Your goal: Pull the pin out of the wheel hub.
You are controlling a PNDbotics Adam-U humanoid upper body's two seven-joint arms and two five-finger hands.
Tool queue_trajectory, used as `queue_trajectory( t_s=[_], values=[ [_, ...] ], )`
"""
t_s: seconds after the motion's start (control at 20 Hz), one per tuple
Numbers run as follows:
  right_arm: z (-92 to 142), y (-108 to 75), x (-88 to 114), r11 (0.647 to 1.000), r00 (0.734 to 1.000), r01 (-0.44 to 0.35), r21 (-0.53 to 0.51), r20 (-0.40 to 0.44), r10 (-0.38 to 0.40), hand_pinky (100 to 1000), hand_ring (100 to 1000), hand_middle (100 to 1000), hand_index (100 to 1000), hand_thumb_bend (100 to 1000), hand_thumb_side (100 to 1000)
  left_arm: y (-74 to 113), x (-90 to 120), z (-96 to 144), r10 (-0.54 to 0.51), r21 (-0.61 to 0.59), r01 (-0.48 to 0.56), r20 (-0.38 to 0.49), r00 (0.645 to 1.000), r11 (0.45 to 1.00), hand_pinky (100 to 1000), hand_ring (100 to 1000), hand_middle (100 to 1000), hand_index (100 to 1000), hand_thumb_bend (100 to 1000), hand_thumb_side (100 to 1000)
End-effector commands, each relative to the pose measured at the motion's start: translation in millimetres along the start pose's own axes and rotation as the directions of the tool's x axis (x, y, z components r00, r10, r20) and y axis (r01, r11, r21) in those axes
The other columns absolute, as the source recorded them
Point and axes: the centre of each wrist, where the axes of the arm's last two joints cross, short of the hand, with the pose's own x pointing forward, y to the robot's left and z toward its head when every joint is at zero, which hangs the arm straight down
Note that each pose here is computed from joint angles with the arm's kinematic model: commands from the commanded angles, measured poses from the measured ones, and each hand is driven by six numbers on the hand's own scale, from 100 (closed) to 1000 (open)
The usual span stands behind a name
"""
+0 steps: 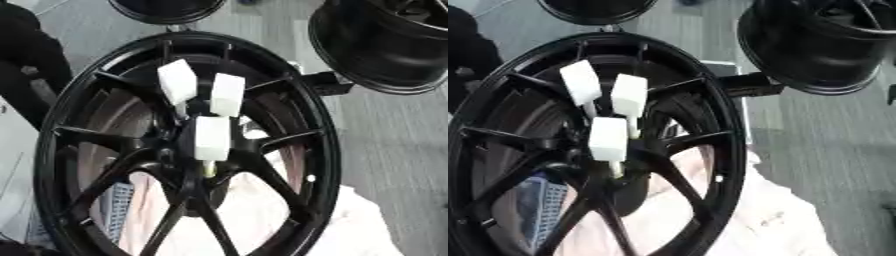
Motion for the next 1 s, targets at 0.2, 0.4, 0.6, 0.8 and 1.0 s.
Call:
queue_trajectory(
  t_s=[0.2, 0.4, 0.6, 0.8, 1.0],
  values=[
    [-14.2, -38.3, 18.1, 0.998, 0.986, -0.057, -0.004, 0.157, 0.057, 1000, 826, 752, 808, 100, 311, -0.9, 10.8, -10.5, 0.005, -0.039, -0.004, 0.042, 0.999, 0.999, 867, 603, 705, 712, 100, 434],
    [-19.9, -50.6, 29.4, 0.998, 0.974, -0.06, -0.012, 0.216, 0.062, 1000, 824, 747, 805, 100, 331, -3.3, 12.3, -13.1, 0.021, -0.039, -0.02, 0.043, 0.999, 0.999, 866, 604, 705, 712, 100, 427],
    [-24.9, -59.9, 41.4, 0.997, 0.957, -0.078, -0.018, 0.277, 0.08, 1000, 821, 745, 803, 100, 334, -5.3, 13.3, -14.8, 0.036, -0.039, -0.035, 0.037, 0.999, 0.999, 865, 604, 705, 712, 100, 430],
    [-30.0, -69.0, 53.9, 0.998, 0.95, -0.05, -0.046, 0.305, 0.062, 1000, 799, 734, 794, 100, 372, -5.8, 13.8, -15.7, 0.056, -0.025, -0.055, 0.017, 0.998, 0.998, 867, 603, 704, 711, 100, 447],
    [-37.0, -83.6, 74.1, 0.989, 0.944, 0.029, -0.148, 0.329, 0.022, 1000, 788, 726, 788, 100, 202, -7.9, 13.1, -15.2, 0.082, -0.011, -0.082, -0.011, 0.997, 0.997, 868, 603, 704, 710, 100, 466]
  ],
)
